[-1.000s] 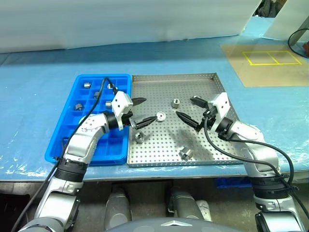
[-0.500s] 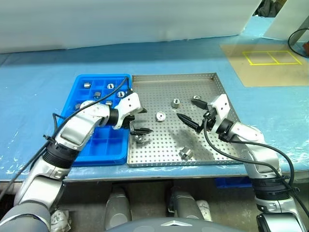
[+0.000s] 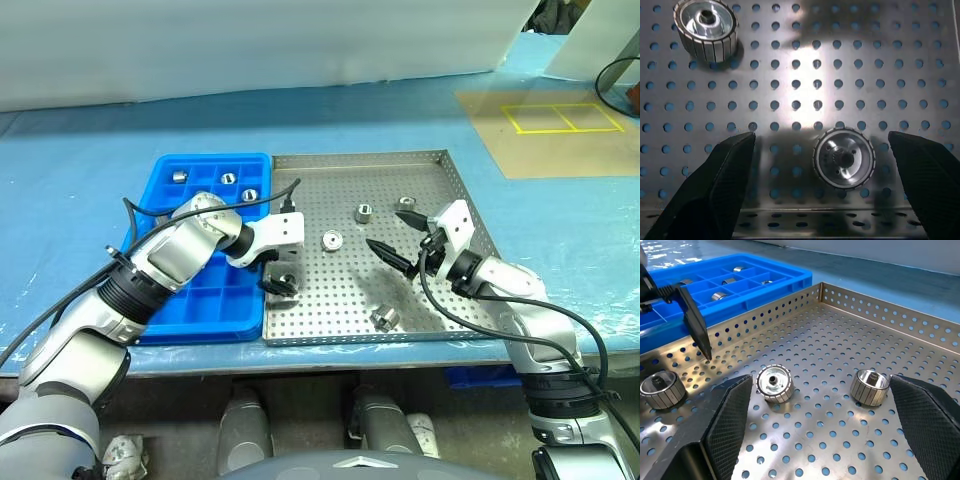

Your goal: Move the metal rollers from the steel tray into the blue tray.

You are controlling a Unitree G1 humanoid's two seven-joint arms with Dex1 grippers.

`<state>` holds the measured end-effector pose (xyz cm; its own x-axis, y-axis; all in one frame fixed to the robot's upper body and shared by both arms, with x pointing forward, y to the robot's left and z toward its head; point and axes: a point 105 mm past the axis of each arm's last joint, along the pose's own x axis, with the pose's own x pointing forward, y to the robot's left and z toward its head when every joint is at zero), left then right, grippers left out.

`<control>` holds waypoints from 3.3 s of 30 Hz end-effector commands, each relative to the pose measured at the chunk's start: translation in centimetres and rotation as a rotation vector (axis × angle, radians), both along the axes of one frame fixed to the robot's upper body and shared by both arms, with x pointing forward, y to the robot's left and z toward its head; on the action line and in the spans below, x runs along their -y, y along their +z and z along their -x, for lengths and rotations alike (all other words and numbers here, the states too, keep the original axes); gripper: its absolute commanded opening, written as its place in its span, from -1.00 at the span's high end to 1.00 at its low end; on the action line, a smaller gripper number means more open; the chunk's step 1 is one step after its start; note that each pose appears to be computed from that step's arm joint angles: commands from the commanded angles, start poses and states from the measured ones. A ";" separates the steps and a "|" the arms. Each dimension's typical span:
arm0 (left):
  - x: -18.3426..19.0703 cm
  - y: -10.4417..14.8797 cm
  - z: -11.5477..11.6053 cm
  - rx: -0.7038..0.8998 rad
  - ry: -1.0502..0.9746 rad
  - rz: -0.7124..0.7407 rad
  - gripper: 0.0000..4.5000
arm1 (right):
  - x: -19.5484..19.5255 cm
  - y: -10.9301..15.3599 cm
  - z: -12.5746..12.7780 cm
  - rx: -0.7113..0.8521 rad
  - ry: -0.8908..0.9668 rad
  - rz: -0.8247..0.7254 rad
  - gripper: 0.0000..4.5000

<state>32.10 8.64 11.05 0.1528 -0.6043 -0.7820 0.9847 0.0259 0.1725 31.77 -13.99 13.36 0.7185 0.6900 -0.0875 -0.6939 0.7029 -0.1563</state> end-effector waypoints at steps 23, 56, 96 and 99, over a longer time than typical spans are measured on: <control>-0.6 -1.9 0.6 -0.105 -0.080 -0.128 0.25 | -0.3 1.8 0.2 0.090 -0.024 -0.002 -1.00; -16.3 5.1 2.8 0.729 1.600 0.805 0.25 | -5.0 0.5 -2.4 0.043 0.231 -0.012 -1.00; -1.5 6.2 -2.1 0.421 0.839 0.900 -0.99 | -1.7 0.8 -1.2 0.048 0.084 0.003 -1.00; 0.2 4.7 -3.3 0.320 0.706 0.794 -0.99 | -1.2 0.8 -0.7 0.029 0.068 0.003 -1.00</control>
